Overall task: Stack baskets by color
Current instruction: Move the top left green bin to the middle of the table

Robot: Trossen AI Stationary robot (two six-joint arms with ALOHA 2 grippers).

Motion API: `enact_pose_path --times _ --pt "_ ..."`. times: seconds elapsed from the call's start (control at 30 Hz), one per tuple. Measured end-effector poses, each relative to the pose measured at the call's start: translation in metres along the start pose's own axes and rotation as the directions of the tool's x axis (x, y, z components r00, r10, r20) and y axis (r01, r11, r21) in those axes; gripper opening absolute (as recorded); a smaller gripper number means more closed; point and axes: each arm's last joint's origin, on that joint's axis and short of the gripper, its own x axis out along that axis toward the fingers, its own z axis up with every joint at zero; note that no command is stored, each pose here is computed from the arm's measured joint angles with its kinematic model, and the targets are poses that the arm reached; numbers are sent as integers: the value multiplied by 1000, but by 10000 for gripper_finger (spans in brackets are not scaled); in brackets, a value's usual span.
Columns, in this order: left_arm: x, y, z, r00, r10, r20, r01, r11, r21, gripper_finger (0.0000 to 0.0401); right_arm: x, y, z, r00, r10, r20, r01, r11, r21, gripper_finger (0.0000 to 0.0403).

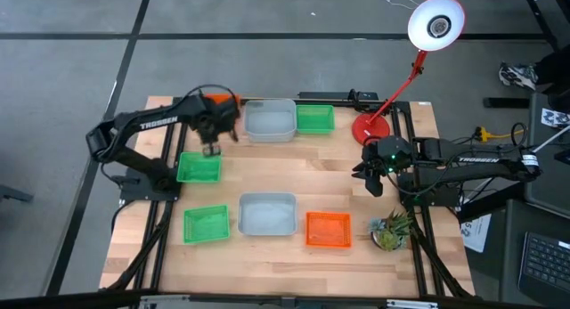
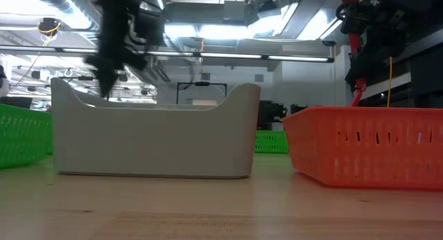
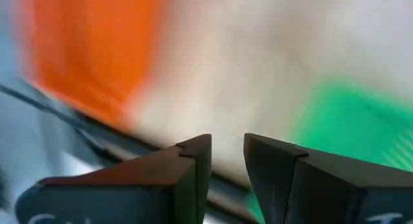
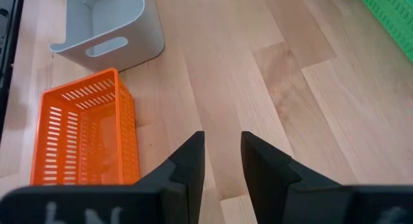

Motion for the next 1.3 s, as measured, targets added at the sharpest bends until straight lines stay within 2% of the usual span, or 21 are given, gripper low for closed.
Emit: enact_pose_path --times 0.1,0.3,0.37,0.43,0.5,0.53,0.6,0.63,0.67,0.73,0.77,0.8,0.83,0.87,0.93,1.0,1.07,1.13,1.2,1.3 --pt "-3 -23 -15 984 -82 -155 76 996 -45 76 0 0 0 1000 0 0 0 1000 0 100" --pt "18 -64 -24 963 -162 -215 175 984 43 65 0 0 0 1000 0 0 0 1000 4 100" --pt "32 -74 -25 969 -160 -189 175 982 68 62 0 0 0 1000 0 0 0 1000 3 100" --pt "46 -82 -21 979 -171 -109 181 980 85 59 0 0 0 1000 0 0 0 1000 0 100" --pt "51 -89 -6 977 -196 81 189 978 93 56 0 0 0 1000 0 0 0 1000 1 100" --pt "48 -92 6 955 -214 206 197 975 103 55 0 0 0 1000 0 0 0 1000 2 100" --pt "31 -97 32 858 -235 457 183 971 155 50 0 0 0 1000 0 0 0 1000 3 100" --pt "17 -99 45 780 -236 579 153 970 189 47 0 0 0 1000 0 0 0 1000 3 100" --pt "0 -101 58 684 -235 691 113 970 218 45 0 0 0 1000 0 0 0 1000 3 100" --pt "-33 -105 72 525 -243 816 41 965 261 39 0 0 0 1000 0 0 0 1000 24 100" --pt "-46 -108 75 488 -253 836 22 960 278 37 0 0 0 1000 0 0 0 999 36 100" --pt "-57 -110 76 481 -266 836 15 955 295 35 0 0 0 1000 1 -1 0 999 52 100" --pt "-65 -112 75 505 -275 818 12 950 312 33 0 0 0 1000 0 -3 0 998 59 100" --pt "-71 -112 72 552 -271 789 7 947 321 32 0 0 0 1000 3 -5 -3 998 64 100" --pt "-79 -112 63 667 -245 704 15 949 316 29 0 0 -1 1000 14 -18 -13 998 63 100" --pt "-79 -112 49 785 -234 573 70 954 293 26 0 0 -1 1000 19 -19 -18 998 52 100" --pt "-74 -111 36 868 -229 440 139 964 227 23 0 0 -1 1000 19 -19 -18 998 52 100" --pt "-68 -112 24 921 -211 329 172 975 144 20 0 0 -1 1000 19 -19 -18 998 52 100" --pt "-61 -113 15 952 -178 250 160 983 93 17 0 0 -1 1000 19 -19 -18 999 52 100" --pt "-41 -122 9 968 -201 153 185 976 114 11 0 0 -1 1000 19 -19 -18 999 51 100"
